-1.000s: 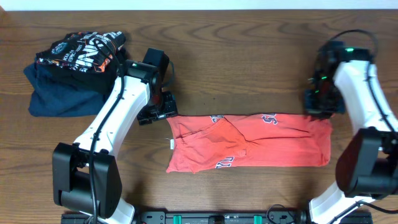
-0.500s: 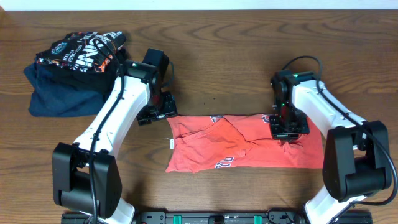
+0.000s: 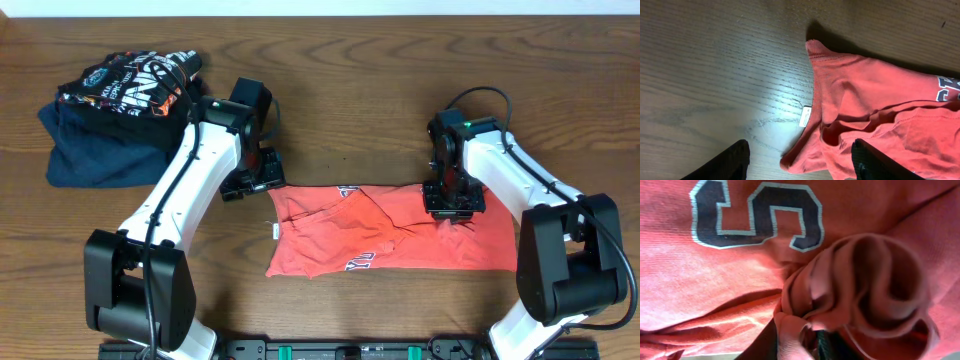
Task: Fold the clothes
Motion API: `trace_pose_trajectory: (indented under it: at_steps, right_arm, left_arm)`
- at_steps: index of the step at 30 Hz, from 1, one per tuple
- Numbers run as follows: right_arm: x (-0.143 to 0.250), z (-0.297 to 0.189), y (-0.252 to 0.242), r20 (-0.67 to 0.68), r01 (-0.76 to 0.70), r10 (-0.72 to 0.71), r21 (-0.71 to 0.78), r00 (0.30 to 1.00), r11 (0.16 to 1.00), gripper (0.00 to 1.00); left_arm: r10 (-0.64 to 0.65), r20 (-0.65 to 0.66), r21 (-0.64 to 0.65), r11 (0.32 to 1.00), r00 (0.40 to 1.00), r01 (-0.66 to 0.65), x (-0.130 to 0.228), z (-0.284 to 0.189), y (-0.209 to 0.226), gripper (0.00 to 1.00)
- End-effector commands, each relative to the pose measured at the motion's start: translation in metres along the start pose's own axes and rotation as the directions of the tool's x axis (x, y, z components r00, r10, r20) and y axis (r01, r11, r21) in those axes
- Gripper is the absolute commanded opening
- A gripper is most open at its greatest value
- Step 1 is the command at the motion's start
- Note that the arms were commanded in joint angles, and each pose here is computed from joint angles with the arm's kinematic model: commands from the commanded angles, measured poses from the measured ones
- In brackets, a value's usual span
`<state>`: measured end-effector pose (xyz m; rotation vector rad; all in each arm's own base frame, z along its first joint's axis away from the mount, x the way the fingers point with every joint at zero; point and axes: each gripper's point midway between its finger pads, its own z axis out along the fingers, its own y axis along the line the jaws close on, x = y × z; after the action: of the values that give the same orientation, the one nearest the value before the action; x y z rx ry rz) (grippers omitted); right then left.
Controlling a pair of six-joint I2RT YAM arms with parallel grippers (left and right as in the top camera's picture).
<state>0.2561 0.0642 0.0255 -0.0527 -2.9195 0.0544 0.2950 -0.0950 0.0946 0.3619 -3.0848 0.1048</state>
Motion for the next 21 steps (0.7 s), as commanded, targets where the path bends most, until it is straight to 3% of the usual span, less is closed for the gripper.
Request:
trace_pose_trajectory:
  at_steps: [1,9,18,21]
  right_arm:
    - [0.005,-0.001,0.005,-0.011,0.006,-0.006,-0.012,1.0,1.0,0.32]
    - [0.009,-0.012,0.003,0.018,-0.021,0.021,0.003,1.0,1.0,0.34]
    - [-0.001,-0.073,-0.022,0.301,-0.087,0.064,0.064,0.951,0.994,0.34]
    - [0.002,-0.091,-0.036,0.369,-0.118,0.076,0.093,0.927,0.989,0.41]
  left_arm:
    - [0.014,0.027,0.0,1.0,1.0,-0.014,-0.005,-0.008,0.001,0.67]
    - [0.033,0.025,-0.001,0.999,0.999,-0.033,-0.004,-0.008,0.001,0.67]
    - [0.036,0.016,-0.006,0.999,0.999,-0.036,-0.002,-0.005,0.003,0.67]
    - [0.036,0.016,-0.006,0.999,0.999,-0.035,-0.002,-0.005,0.003,0.67]
